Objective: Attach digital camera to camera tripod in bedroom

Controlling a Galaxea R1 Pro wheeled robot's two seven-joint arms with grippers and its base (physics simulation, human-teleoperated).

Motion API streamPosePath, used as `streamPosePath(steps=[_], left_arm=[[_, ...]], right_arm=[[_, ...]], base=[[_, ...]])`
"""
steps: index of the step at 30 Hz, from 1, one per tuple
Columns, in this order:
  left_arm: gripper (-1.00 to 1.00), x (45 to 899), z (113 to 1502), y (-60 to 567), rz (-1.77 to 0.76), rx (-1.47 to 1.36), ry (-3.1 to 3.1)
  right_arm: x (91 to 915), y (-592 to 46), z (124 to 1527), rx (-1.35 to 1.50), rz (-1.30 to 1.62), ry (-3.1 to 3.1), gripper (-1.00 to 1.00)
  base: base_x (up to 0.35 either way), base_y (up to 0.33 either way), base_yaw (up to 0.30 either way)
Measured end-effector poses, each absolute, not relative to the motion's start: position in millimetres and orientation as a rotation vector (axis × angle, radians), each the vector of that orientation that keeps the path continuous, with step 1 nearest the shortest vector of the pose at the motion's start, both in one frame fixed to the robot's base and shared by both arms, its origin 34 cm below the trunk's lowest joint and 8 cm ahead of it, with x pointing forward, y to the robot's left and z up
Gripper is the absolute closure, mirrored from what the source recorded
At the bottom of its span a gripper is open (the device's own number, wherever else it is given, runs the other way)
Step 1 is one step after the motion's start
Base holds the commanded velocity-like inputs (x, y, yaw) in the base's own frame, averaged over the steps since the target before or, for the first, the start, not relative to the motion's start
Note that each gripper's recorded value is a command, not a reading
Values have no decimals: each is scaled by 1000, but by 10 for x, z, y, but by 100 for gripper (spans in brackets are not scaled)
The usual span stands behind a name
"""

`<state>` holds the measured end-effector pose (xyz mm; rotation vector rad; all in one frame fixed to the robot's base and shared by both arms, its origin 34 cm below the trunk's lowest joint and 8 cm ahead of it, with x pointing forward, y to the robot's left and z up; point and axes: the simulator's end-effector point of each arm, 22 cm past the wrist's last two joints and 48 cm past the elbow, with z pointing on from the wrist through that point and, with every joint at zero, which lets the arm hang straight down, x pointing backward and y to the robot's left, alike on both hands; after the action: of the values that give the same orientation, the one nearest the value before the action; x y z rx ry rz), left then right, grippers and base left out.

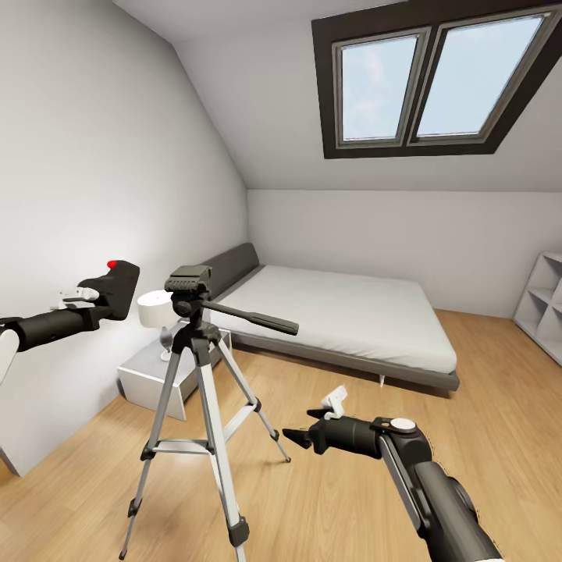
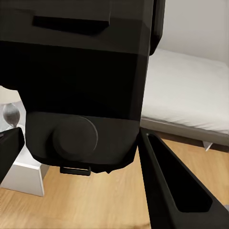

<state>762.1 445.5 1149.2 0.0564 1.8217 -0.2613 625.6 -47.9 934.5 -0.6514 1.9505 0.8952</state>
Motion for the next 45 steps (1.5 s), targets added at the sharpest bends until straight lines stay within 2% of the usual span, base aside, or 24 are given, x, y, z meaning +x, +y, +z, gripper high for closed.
streamPosePath(steps=[9,23,45], left_arm=[[100,7620,11498,4471,-262,50,1829],[100,7609,11481,4473,-295,58,1839],[100,7592,11518,4509,-298,64,1836]], right_arm=[[6117,-47,9382,-697,900,1930,-100],[6153,165,9490,-644,858,1925,-100],[5727,737,9253,-712,795,1968,-100]], base=[[0,0,0],[0,0,0],[0,0,0]])
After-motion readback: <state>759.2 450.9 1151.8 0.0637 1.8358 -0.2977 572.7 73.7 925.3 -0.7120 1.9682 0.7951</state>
